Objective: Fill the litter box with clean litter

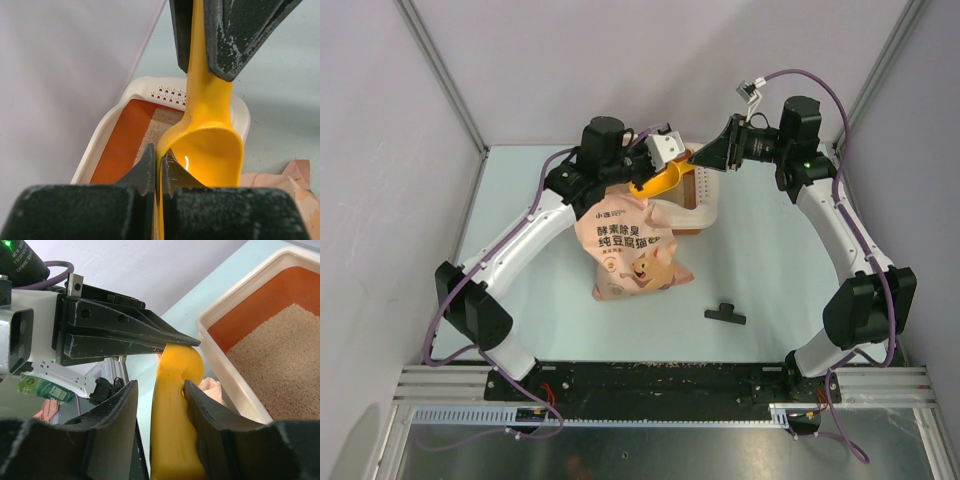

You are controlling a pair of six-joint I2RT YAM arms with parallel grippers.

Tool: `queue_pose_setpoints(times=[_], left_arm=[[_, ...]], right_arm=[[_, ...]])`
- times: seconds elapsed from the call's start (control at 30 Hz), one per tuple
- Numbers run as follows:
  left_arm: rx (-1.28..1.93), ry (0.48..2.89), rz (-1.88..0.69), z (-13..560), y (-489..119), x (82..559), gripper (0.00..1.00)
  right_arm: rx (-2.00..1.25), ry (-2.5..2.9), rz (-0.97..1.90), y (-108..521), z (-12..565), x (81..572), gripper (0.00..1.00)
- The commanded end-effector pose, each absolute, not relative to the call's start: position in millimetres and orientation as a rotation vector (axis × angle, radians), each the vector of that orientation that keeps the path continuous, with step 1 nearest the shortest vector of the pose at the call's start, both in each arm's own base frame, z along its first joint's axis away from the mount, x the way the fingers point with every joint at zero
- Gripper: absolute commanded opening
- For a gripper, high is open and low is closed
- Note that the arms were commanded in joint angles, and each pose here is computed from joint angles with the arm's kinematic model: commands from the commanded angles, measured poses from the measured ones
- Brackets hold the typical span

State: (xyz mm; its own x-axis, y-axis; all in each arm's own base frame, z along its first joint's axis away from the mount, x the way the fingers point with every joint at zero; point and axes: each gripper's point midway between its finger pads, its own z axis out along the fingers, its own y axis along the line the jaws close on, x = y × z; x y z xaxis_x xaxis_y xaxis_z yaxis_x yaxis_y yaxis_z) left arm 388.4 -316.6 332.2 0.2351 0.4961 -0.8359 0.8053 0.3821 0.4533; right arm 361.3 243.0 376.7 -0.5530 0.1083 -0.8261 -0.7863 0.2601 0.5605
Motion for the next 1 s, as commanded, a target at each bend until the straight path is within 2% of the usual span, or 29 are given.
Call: queue_pose_setpoints(times=[0.0,0.17,0.23,0.33,0.5,0.63,0.67,0.73,0.83,0.9,0.93,0.97], left_arm=[[1.116,1.385,-0.289,365.4,-309.7,411.0,0.00],[1.118,1.384,-0.311,364.0,-313.0,410.4,0.00],[1.113,1.379,-0.326,366.8,-314.5,409.2,0.00],[1.110,1.368,-0.333,370.1,-316.2,409.0,0.00],[1.113,1.373,-0.321,366.4,-315.4,412.2,0.00],[1.112,1.374,-0.317,366.4,-315.4,412.3,0.00],[1.112,1.374,-0.317,366.3,-315.7,412.6,0.00],[1.112,1.375,-0.308,365.2,-315.3,414.3,0.00],[1.118,1.375,-0.291,363.1,-314.5,416.8,0.00],[1.121,1.367,-0.276,365.7,-312.1,416.9,0.26],[1.124,1.350,-0.298,372.0,-307.6,412.6,0.49],[1.129,1.357,-0.318,368.3,-304.4,408.5,0.60]], right_arm=[[-0.703,1.683,1.480,248.7,389.2,342.3,0.47],[-0.699,1.674,1.483,249.8,391.5,344.1,0.48],[-0.680,1.686,1.473,248.9,389.5,346.8,0.55],[-0.657,1.695,1.460,246.6,388.5,351.2,0.57],[-0.648,1.701,1.460,246.1,385.3,355.3,0.43],[-0.652,1.711,1.453,246.5,380.4,356.5,0.45],[-0.656,1.713,1.441,246.7,377.6,357.8,0.43],[-0.655,1.727,1.443,247.2,373.8,358.0,0.30],[-0.666,1.722,1.445,245.0,373.2,358.3,0.01],[-0.647,1.713,1.430,240.5,379.1,362.8,0.00],[-0.631,1.716,1.419,237.6,381.3,366.5,0.00],[-0.579,1.739,1.393,229.3,381.1,374.9,0.00]])
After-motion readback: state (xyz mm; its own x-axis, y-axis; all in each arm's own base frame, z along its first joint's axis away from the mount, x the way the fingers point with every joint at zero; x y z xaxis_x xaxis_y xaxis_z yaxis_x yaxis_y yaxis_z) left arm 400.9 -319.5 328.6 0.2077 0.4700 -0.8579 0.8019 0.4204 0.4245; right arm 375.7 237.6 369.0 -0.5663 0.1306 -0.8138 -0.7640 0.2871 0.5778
